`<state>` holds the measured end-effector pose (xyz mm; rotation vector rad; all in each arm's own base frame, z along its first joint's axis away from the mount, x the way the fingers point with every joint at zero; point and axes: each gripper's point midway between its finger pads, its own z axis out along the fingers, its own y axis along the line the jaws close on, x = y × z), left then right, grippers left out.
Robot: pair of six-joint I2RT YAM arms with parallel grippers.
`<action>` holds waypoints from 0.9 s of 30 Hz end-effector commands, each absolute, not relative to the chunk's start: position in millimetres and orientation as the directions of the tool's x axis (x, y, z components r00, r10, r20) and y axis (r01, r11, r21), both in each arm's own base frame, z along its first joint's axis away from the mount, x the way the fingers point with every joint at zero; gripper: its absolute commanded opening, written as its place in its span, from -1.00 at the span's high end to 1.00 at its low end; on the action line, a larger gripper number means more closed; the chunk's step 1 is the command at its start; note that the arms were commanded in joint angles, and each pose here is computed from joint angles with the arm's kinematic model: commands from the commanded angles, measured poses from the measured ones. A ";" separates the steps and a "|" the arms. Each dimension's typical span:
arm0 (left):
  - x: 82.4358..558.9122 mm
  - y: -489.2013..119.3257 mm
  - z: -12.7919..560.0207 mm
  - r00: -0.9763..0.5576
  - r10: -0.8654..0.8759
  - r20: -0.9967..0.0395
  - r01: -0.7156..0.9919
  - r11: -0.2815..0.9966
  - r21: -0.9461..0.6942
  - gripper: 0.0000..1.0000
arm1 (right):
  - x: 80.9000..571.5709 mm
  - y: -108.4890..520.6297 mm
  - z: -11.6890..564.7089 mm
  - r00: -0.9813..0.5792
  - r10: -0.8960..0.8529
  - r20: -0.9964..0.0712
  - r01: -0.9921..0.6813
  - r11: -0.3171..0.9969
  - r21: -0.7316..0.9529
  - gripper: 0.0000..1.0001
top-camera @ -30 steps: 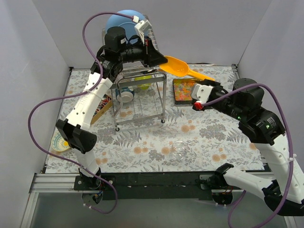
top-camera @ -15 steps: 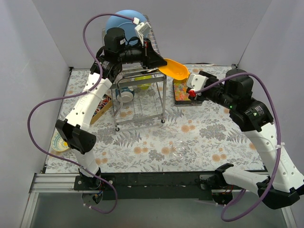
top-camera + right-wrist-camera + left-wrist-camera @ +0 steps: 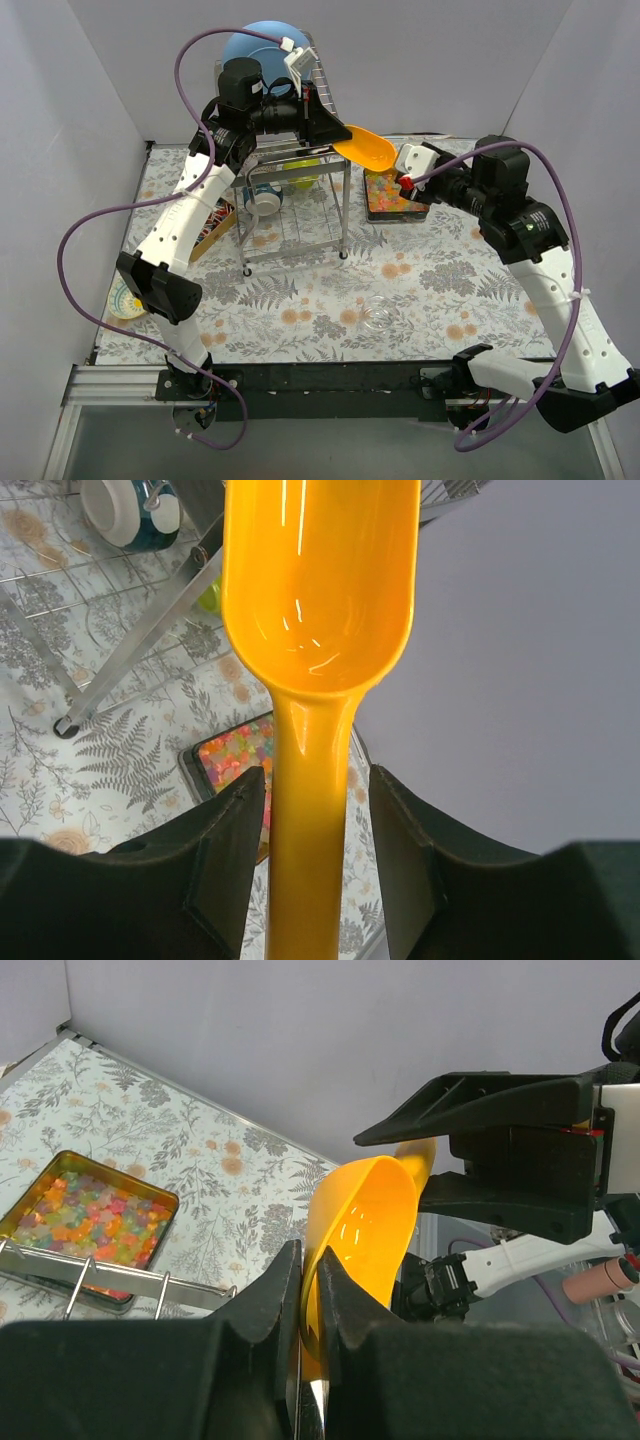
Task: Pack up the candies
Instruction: Pick up the spatula from the center of the board.
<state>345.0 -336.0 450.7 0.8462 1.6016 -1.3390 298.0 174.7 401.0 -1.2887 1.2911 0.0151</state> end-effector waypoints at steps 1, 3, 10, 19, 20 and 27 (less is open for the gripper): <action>327.1 -327.7 476.6 -0.358 -0.052 -0.932 0.918 0.160 -0.362 1.00 | 295.8 186.4 422.5 0.441 -0.556 -0.704 -0.628 0.370 -0.685 0.02; 328.1 -328.4 475.1 -0.365 -0.052 -0.930 0.916 0.160 -0.369 1.00 | 296.1 188.8 423.2 0.448 -0.551 -0.704 -0.633 0.361 -0.685 0.11; 332.1 -330.2 470.3 -0.380 -0.051 -0.924 0.909 0.164 -0.383 1.00 | 295.5 191.2 428.0 0.470 -0.540 -0.698 -0.626 0.354 -0.695 0.67; 395.3 -327.2 503.9 -0.163 -0.151 -0.975 0.895 0.394 -0.210 -0.49 | 338.7 102.5 443.4 0.149 -0.500 -0.853 -0.486 0.714 -0.503 0.97; 400.3 -332.4 509.5 -0.124 -0.153 -0.980 0.888 0.424 -0.178 -0.58 | 346.8 87.9 440.7 0.088 -0.480 -0.873 -0.445 0.765 -0.465 0.97; 355.9 -418.2 483.1 0.142 0.016 -0.990 0.934 0.328 0.140 -0.70 | 361.9 -13.8 419.8 -0.179 -0.270 -0.946 -0.163 0.957 -0.242 0.97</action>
